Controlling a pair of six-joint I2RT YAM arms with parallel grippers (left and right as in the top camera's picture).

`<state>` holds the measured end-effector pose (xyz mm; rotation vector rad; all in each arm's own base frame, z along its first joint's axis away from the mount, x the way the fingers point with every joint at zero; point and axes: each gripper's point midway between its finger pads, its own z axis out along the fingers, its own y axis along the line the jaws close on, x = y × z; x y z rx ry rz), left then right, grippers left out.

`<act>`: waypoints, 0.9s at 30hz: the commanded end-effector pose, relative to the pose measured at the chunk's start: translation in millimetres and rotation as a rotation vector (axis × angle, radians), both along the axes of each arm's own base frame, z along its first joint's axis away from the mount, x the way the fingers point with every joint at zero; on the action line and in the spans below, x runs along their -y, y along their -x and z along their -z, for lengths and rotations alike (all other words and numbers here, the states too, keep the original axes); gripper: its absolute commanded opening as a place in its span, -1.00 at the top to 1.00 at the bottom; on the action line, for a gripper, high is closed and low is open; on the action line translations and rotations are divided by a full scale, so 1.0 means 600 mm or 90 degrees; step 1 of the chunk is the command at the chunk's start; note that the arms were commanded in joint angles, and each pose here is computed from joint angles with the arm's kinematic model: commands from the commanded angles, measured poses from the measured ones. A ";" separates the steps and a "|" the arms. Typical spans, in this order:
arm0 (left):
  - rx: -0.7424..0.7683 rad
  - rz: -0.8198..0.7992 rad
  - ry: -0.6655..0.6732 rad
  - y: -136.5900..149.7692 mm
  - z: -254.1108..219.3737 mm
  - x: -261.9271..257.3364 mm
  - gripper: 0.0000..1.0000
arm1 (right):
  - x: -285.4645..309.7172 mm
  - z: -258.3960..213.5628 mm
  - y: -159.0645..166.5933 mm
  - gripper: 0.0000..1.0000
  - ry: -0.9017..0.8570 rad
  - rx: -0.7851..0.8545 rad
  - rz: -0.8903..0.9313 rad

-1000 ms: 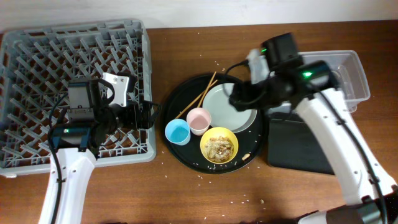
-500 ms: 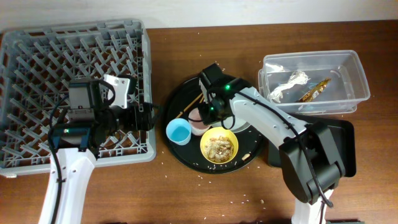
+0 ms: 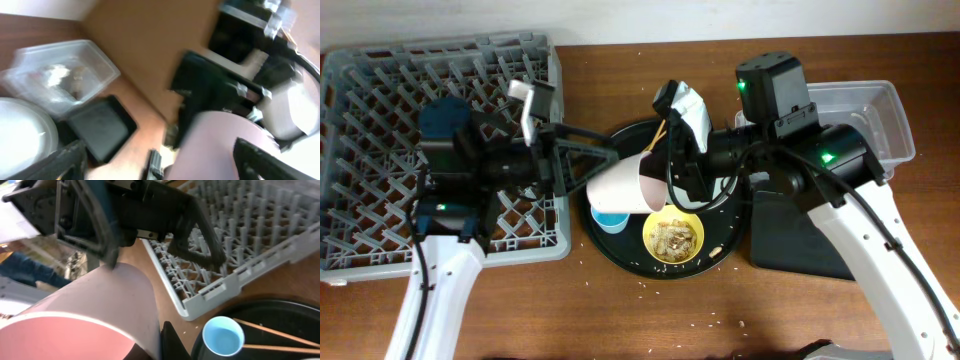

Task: Sort waste into correct bins and load items into the dishwasher rack
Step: 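Hand the pink cup from the right gripper to the left gripper, then place the pink cup in the dish rack with the left gripper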

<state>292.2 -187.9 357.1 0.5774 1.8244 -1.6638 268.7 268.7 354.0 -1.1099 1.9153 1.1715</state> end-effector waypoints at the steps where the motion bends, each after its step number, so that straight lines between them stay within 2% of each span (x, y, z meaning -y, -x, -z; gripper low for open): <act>1: 0.004 0.157 0.023 0.071 -0.030 0.030 -0.79 | -0.010 -0.016 0.010 0.92 -0.033 0.014 -0.042; 2: 0.020 0.175 0.024 0.083 -0.035 0.039 -0.69 | -0.011 -0.021 0.007 0.92 -0.038 0.027 -0.042; 5: 0.055 0.189 0.024 0.102 -0.053 0.037 -0.66 | -0.008 -0.025 0.003 0.92 -0.045 0.030 -0.039; 7: 0.104 0.181 0.024 0.120 -0.075 0.028 -0.87 | 0.004 -0.056 0.017 0.92 -0.114 0.016 -0.089; 10: 0.168 0.178 0.024 0.153 -0.104 0.024 -0.93 | 0.013 -0.078 0.027 0.92 -0.161 0.013 -0.126; 12: 0.159 0.178 0.024 0.153 -0.102 0.024 -0.79 | 0.006 -0.080 0.033 0.92 -0.165 0.012 -0.138; 13: 0.142 0.178 0.024 0.150 -0.098 0.024 -0.78 | 0.004 -0.083 0.033 0.92 -0.167 0.012 -0.138; 15: 0.109 0.167 0.025 0.139 -0.089 0.030 -0.59 | 0.004 -0.085 0.032 0.92 -0.168 0.009 -0.136; 19: 0.108 0.155 0.028 0.130 -0.087 0.043 -0.54 | 0.004 -0.084 0.032 0.92 -0.168 0.005 -0.135; 21: 0.117 0.154 0.028 0.130 -0.089 0.042 -0.31 | 0.004 -0.084 0.032 0.92 -0.168 0.002 -0.134; 22: 0.130 0.153 0.029 0.130 -0.092 0.042 -0.11 | 0.004 -0.084 0.032 0.87 -0.168 0.002 -0.133; 23: 0.134 0.145 0.030 0.126 -0.094 0.043 -0.09 | 0.004 -0.083 0.031 0.79 -0.166 0.002 -0.131; 25: 0.134 0.117 0.031 0.114 -0.096 0.043 -0.06 | 0.004 -0.078 0.023 -0.07 -0.153 0.006 -0.114; 26: 0.134 0.105 0.032 0.109 -0.097 0.043 -0.04 | 0.005 -0.074 0.016 -0.37 -0.143 0.010 -0.100; 27: 0.134 0.093 0.032 0.103 -0.097 0.042 -0.01 | 0.009 -0.068 0.004 -0.83 -0.126 0.021 -0.071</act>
